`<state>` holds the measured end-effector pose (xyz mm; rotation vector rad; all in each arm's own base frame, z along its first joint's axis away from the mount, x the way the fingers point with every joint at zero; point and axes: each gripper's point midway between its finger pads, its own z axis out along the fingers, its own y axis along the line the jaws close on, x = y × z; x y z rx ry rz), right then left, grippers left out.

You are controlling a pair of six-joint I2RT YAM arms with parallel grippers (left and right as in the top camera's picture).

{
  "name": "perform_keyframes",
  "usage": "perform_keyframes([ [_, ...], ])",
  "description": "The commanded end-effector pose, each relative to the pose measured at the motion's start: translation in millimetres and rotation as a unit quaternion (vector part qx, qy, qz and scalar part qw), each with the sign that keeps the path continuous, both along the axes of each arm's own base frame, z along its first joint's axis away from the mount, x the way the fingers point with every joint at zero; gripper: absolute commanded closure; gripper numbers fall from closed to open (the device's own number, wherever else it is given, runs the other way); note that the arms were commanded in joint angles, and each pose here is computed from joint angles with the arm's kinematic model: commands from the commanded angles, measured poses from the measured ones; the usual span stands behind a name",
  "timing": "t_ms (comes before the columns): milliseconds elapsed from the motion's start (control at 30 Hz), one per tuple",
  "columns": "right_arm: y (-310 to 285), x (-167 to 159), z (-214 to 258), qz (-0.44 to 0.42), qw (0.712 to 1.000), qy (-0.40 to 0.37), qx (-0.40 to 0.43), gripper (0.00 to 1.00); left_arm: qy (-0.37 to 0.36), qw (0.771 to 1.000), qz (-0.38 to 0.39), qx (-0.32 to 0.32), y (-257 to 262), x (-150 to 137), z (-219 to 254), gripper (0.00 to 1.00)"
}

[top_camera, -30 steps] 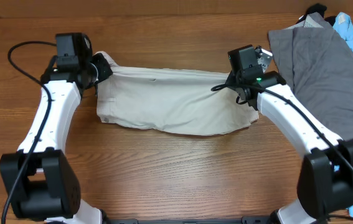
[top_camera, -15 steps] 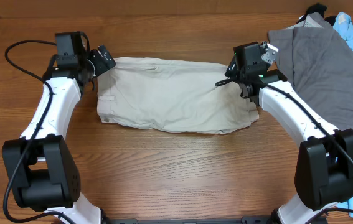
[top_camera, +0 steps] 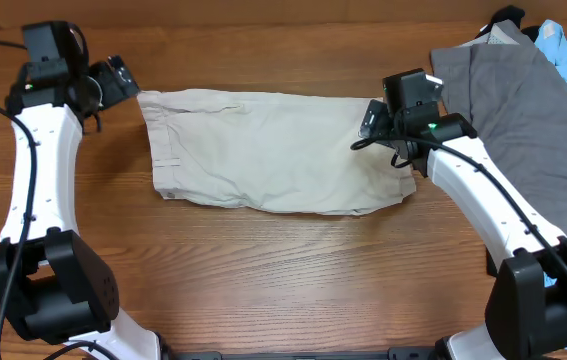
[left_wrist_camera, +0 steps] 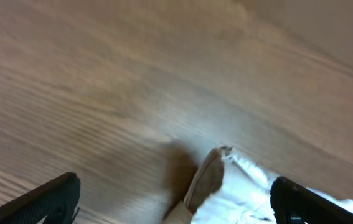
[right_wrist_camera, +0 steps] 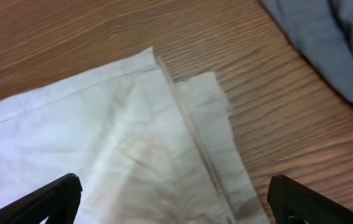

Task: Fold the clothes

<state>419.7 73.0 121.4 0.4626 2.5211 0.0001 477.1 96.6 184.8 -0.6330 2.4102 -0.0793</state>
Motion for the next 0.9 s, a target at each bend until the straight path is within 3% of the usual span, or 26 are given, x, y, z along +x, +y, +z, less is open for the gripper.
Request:
perform_keyframes([
  [0, 11, 2, 12, 0.030, 0.999, -0.009, 0.021, 0.00, 0.000, 0.999, -0.034, 0.002, -17, 5, 4, 0.00],
  [233, 19, 3, 12, 0.085, 0.996, -0.008, 0.012, 0.01, 0.053, 0.992, -0.083, -0.078, -53, -19, -13, 0.00],
  [400, 21, 12, 4, 0.116, 0.993, -0.011, -0.008, 0.16, 0.107, 0.985, -0.097, -0.091, -59, -42, -26, 0.00],
  [500, 22, 10, -13, 0.117, 0.993, 0.011, -0.010, 0.41, 0.128, 0.983, -0.096, -0.094, -54, -53, -30, 0.00],
  [533, 22, 9, -22, 0.117, 0.993, 0.023, -0.011, 0.58, 0.134, 0.982, -0.095, -0.095, -51, -57, -31, 0.00],
  [567, 22, 9, -29, 0.117, 0.993, 0.032, -0.011, 0.68, 0.137, 0.981, -0.098, -0.095, -50, -59, -32, 0.00],
  [667, 23, 6, -49, 0.119, 0.991, 0.055, -0.009, 0.92, 0.141, 0.978, -0.135, -0.080, -49, -62, -33, 0.00],
  [700, 24, 5, -56, 0.120, 0.991, 0.063, -0.008, 0.96, 0.143, 0.976, -0.148, -0.073, -50, -63, -34, 0.00],
  [867, 26, 1, -71, 0.125, 0.989, 0.082, -0.004, 0.96, 0.144, 0.971, -0.177, -0.068, -52, -60, -41, 0.01],
])
